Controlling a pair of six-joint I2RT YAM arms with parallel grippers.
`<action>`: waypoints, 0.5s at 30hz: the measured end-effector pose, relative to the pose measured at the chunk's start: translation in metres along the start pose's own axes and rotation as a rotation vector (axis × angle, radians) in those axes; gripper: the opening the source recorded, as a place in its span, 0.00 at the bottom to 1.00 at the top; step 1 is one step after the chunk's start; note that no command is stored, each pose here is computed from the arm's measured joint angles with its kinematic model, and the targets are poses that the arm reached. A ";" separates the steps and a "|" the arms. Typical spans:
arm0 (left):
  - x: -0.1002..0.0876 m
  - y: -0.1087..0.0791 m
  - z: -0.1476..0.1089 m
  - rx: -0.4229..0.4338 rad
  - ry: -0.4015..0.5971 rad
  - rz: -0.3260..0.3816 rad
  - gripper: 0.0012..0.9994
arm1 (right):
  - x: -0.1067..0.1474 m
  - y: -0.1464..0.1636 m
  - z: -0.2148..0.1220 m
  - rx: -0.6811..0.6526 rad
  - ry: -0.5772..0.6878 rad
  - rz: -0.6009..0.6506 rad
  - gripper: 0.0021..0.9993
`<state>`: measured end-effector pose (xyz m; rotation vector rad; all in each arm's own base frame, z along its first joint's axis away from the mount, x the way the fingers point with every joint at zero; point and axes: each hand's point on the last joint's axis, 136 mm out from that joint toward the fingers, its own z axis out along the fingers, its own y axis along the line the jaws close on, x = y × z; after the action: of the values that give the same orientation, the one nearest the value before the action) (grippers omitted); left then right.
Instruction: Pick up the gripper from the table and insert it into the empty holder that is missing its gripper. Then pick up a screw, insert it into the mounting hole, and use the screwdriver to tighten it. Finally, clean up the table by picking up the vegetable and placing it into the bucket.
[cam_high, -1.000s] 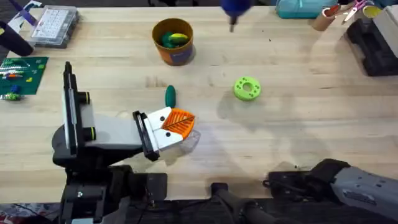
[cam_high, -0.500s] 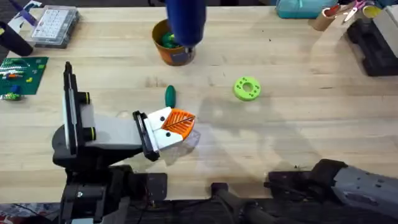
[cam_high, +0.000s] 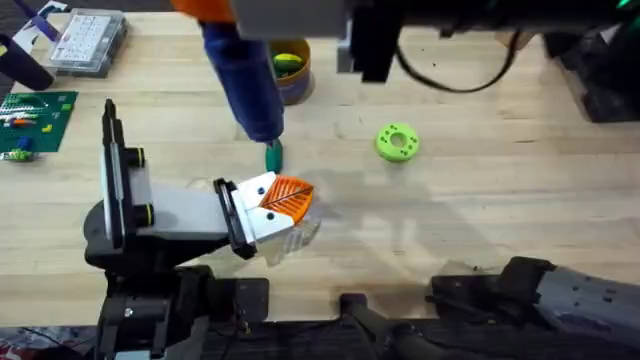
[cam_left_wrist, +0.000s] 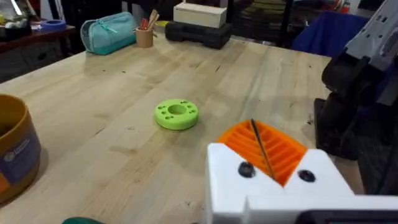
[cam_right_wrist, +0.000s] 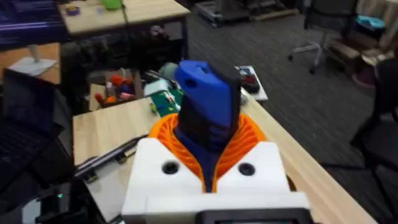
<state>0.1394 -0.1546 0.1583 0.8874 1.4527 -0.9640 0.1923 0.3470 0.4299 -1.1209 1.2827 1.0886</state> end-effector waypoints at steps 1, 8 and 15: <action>0.000 0.000 0.000 0.000 0.000 0.000 0.01 | 0.002 0.002 0.001 -0.007 -0.004 -0.003 0.04; 0.000 0.000 0.000 0.000 0.000 -0.001 0.01 | 0.014 0.017 0.011 -0.069 -0.036 -0.025 0.04; 0.000 0.000 0.000 0.000 0.000 0.000 0.01 | 0.031 0.026 0.013 -0.132 -0.080 -0.031 0.04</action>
<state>0.1394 -0.1546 0.1584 0.8872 1.4529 -0.9643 0.1683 0.3628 0.3989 -1.1793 1.1414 1.1973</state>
